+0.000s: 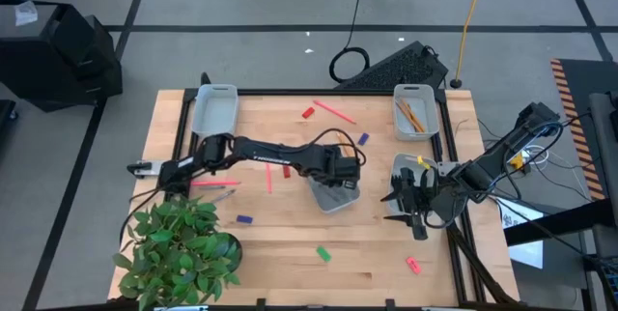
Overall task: Sort crayons/erasers/pens/pencils in bins
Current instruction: Put the gray crayon into the bottom left gray bin
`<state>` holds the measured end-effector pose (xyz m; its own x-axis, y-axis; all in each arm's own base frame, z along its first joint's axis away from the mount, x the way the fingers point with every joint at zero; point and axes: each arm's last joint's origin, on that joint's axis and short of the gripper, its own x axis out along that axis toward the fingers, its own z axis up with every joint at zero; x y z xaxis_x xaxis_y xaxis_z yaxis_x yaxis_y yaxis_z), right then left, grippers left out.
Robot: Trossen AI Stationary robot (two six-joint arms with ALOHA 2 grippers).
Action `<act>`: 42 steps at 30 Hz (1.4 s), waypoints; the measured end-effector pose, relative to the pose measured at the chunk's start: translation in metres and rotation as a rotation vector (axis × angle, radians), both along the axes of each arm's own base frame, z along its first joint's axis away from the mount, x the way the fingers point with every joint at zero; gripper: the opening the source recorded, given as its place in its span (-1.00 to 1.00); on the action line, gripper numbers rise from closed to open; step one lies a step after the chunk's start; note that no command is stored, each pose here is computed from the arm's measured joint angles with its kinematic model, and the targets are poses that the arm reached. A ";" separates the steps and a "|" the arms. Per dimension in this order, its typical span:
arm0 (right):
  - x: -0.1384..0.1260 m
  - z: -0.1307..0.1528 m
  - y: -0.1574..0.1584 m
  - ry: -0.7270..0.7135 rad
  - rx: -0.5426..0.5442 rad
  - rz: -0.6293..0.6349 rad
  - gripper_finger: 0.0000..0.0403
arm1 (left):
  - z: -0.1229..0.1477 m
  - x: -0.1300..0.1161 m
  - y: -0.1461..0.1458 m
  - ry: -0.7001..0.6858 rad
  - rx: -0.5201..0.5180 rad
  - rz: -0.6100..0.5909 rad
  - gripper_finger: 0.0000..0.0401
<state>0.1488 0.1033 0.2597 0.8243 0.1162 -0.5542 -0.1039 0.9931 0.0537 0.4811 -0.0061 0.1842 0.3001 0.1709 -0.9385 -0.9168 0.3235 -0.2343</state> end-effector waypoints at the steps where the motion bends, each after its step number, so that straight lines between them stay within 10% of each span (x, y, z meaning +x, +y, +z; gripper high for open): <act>1: 0.000 0.000 0.000 -0.001 0.000 0.000 0.05 | 0.007 -0.002 0.000 -0.007 0.004 -0.009 -0.45; 16: 0.009 0.010 0.000 -0.117 0.010 0.004 0.05 | 0.123 -0.108 -0.039 0.313 0.144 -0.152 -0.44; 42: 0.017 0.009 -0.010 -0.107 0.091 -0.109 0.05 | -0.010 -0.291 -0.034 0.618 -0.269 -0.564 -0.43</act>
